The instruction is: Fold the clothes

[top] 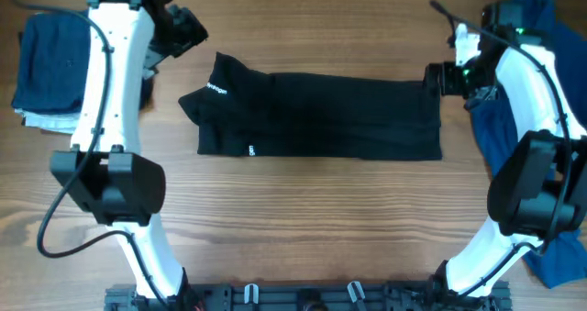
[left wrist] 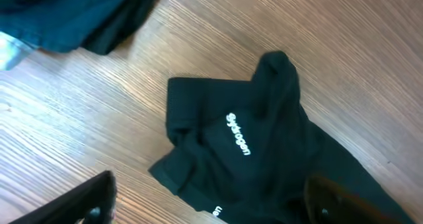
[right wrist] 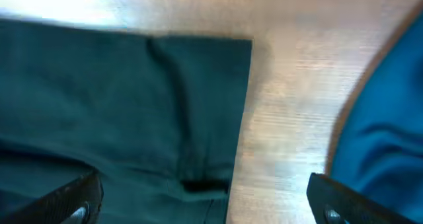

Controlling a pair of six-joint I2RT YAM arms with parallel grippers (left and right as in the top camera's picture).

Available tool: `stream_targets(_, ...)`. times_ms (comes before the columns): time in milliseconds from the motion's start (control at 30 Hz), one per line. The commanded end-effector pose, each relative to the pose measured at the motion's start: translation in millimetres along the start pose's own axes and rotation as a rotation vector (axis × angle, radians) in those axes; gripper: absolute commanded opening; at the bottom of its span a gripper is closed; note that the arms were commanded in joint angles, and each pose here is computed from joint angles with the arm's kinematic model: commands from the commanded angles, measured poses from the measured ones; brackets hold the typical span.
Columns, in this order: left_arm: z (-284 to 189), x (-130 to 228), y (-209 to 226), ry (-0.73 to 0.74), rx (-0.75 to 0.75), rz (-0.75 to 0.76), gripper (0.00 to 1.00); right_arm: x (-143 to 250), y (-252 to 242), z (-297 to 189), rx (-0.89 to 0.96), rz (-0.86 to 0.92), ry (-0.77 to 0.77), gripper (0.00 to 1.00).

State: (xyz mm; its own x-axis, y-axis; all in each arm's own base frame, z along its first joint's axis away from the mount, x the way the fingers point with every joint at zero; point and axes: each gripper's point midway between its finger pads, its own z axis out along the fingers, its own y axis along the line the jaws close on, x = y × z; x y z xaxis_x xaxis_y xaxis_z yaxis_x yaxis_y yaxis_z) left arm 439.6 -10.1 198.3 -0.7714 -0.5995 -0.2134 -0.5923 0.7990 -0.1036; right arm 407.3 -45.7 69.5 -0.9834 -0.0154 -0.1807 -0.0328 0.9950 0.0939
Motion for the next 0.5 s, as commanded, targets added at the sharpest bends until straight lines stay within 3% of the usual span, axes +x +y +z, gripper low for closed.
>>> stream_targets(0, -11.0, -12.9, 9.2, -0.019, 0.036, -0.030, 1.00, 20.3, 6.6, 16.8, -0.043, -0.022, 0.042, 0.93)
stream_targets(233, -10.7, -16.8, 14.1, -0.025, 0.030, -0.042, 1.00, 31.5, 22.3, 34.8, -0.123, -0.020, 0.044, 0.86)
stream_targets(467, -10.8, -22.9, 14.7, -0.042, 0.038, -0.051, 1.00, 47.9, 8.8, 62.0, -0.033, 0.043, 0.050, 0.81)
